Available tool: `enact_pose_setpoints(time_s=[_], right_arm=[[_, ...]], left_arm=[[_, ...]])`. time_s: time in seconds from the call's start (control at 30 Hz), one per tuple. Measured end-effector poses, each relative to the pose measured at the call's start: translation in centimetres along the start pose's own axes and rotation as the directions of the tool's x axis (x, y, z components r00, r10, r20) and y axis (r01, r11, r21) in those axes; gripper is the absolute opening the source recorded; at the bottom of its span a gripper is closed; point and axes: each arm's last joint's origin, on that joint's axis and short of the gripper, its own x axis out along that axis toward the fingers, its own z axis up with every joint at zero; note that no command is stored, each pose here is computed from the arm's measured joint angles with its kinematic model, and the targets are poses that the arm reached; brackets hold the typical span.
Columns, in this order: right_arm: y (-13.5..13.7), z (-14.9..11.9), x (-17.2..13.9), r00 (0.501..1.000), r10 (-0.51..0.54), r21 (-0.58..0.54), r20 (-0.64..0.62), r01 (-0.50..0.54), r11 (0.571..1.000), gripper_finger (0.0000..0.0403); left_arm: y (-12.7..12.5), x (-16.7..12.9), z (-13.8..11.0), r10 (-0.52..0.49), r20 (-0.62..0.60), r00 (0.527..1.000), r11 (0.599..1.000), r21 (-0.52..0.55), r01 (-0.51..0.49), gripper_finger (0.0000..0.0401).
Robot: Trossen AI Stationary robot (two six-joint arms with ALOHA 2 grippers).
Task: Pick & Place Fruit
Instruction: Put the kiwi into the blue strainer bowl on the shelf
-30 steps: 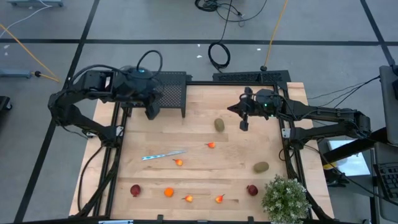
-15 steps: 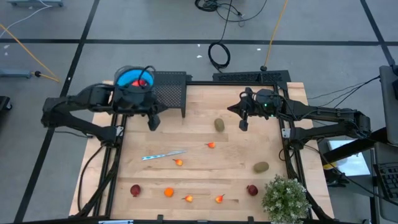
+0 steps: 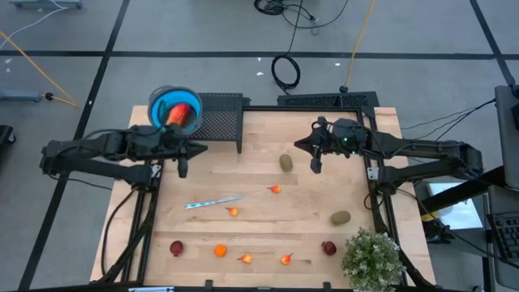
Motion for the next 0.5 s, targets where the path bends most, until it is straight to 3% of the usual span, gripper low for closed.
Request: enact_pose_setpoints(time_s=[0.23,0.5], right_arm=[[0.1,0.1,2.2,0.999,0.008,0.124,-0.044,-0.003,0.992,0.0053],[-0.1,2.2,4.9,0.989,0.011,0.137,-0.151,0.01,0.991,0.0079]], left_arm=[[1.1,-1.5,-2.6,-0.045,0.088,0.995,0.997,0.067,0.039,0.0002],[2.0,-3.1,-5.2,-0.138,0.152,0.979,0.987,0.106,0.123,0.0002]])
